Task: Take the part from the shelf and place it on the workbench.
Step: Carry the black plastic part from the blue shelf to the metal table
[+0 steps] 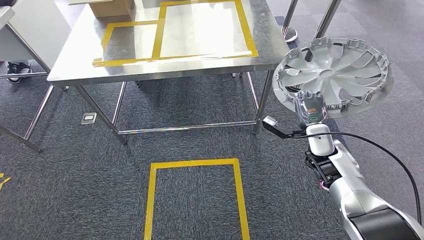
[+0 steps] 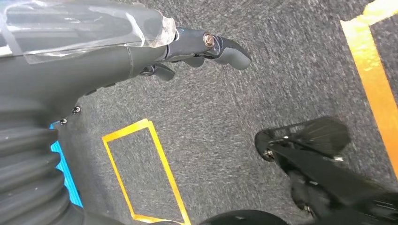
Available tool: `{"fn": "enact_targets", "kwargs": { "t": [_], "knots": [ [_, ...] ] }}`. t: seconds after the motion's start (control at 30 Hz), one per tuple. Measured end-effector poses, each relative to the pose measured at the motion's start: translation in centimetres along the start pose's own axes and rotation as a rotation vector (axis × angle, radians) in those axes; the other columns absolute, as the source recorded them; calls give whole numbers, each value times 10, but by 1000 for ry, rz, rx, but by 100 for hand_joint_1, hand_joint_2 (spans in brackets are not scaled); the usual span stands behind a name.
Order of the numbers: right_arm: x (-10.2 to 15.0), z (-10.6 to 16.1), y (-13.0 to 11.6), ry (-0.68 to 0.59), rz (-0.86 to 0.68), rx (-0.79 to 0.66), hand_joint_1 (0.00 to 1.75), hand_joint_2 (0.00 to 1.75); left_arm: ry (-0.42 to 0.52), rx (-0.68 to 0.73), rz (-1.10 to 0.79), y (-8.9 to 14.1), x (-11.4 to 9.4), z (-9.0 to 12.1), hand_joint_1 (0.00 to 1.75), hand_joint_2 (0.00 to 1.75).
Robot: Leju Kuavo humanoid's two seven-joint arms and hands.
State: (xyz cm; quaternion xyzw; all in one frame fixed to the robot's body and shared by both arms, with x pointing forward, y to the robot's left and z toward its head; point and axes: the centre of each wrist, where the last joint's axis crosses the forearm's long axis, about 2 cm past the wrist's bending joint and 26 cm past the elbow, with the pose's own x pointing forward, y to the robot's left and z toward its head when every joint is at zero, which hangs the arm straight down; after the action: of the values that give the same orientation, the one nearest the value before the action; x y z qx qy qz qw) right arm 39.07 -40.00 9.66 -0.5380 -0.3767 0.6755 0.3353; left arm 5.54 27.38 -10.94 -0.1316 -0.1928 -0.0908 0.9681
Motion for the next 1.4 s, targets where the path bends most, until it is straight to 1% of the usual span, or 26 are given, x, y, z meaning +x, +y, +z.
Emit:
{"fn": "enact_targets", "kwargs": {
  "t": [0.13,0.27,0.37,0.6,0.7,0.83,0.97,1.03,1.17,1.3,1.4],
  "knots": [
    [2,5,7,-6,-2,17,175,175,2,-3,1,0,0,0,0,175],
    [-1,5,6,0,-4,12,175,175,1,-4,-2,1,1,0,0,175],
    [-3,8,10,-4,-2,20,175,175,-2,-4,-3,1,3,-1,0,175],
    [-3,15,19,2,22,39,175,175,4,-18,-11,-3,3,-2,0,175],
    [-6,16,19,16,39,5,175,175,9,-18,-15,-3,3,-2,0,175],
    [-7,9,7,26,46,-125,175,175,13,-17,-20,-3,5,-2,0,175],
    [-5,-2,-13,28,45,-258,175,175,13,-17,-25,-3,8,-3,0,175],
    [-2,-4,-19,20,43,-297,175,175,15,-18,-25,-3,8,-3,0,175],
    [12,-5,-31,-35,25,-376,175,175,16,-16,-27,-3,8,-3,0,175],
    [28,-13,-56,-118,5,-486,175,175,13,-13,-31,-1,9,-3,0,175],
    [42,-15,-68,-156,-13,-532,175,175,9,-11,-33,0,11,-3,0,175]
  ]
}}
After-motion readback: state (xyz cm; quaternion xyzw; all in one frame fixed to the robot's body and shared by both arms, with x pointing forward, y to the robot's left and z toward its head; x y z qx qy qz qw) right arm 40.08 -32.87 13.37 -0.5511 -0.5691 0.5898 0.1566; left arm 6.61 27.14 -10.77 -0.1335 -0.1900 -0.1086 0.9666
